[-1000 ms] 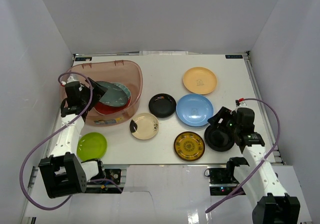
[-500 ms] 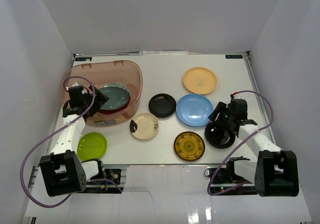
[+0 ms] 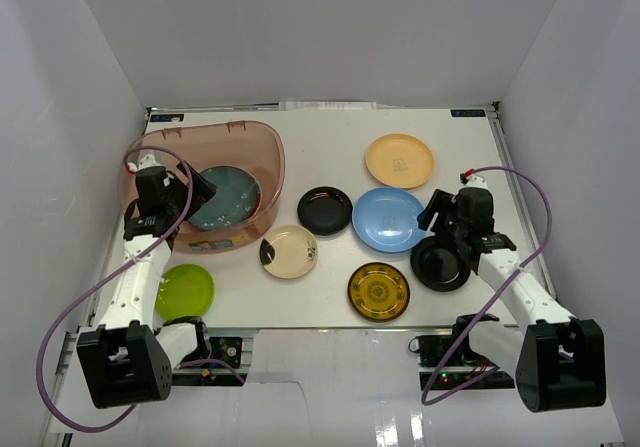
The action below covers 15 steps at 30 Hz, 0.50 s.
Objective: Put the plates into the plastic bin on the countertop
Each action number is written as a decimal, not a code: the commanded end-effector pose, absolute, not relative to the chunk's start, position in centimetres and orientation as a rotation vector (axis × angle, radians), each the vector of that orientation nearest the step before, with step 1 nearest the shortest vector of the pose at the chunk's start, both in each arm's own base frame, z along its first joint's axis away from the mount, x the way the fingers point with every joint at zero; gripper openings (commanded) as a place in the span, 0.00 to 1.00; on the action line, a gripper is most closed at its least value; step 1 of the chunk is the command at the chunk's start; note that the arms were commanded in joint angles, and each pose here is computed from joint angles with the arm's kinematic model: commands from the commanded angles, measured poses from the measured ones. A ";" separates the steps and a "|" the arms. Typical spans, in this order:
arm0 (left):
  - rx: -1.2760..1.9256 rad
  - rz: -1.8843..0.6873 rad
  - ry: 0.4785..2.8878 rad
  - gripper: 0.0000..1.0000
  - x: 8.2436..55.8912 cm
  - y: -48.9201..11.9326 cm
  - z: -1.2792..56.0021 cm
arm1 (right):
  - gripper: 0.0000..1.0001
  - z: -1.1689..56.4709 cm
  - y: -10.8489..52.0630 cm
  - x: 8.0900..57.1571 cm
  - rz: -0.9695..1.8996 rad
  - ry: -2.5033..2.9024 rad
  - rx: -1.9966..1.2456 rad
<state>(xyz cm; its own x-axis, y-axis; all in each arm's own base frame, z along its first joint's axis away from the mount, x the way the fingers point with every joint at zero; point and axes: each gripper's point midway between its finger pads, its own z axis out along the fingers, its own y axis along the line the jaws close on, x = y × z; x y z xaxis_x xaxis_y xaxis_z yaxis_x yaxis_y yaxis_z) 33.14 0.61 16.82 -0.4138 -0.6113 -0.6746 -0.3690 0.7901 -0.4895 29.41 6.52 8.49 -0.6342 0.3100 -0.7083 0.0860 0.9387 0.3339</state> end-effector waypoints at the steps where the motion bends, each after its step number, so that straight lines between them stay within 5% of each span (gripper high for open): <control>1: -0.623 -0.466 2.066 0.98 33.8 -1.8 18.1 | 0.73 11.0 5.3 30.9 0.247 2.183 0.257; 12: -0.105 -0.856 1.857 0.94 29.6 -11.1 30.2 | 0.53 5.7 7.1 34.0 0.304 2.356 0.257; 13: -0.054 -0.892 1.845 0.92 28.9 -12.2 31.0 | 0.49 5.5 7.3 34.1 0.317 2.363 0.263; 15: 0.063 -0.985 1.857 0.85 27.1 -15.4 31.3 | 0.24 6.0 7.4 34.6 0.329 2.330 0.275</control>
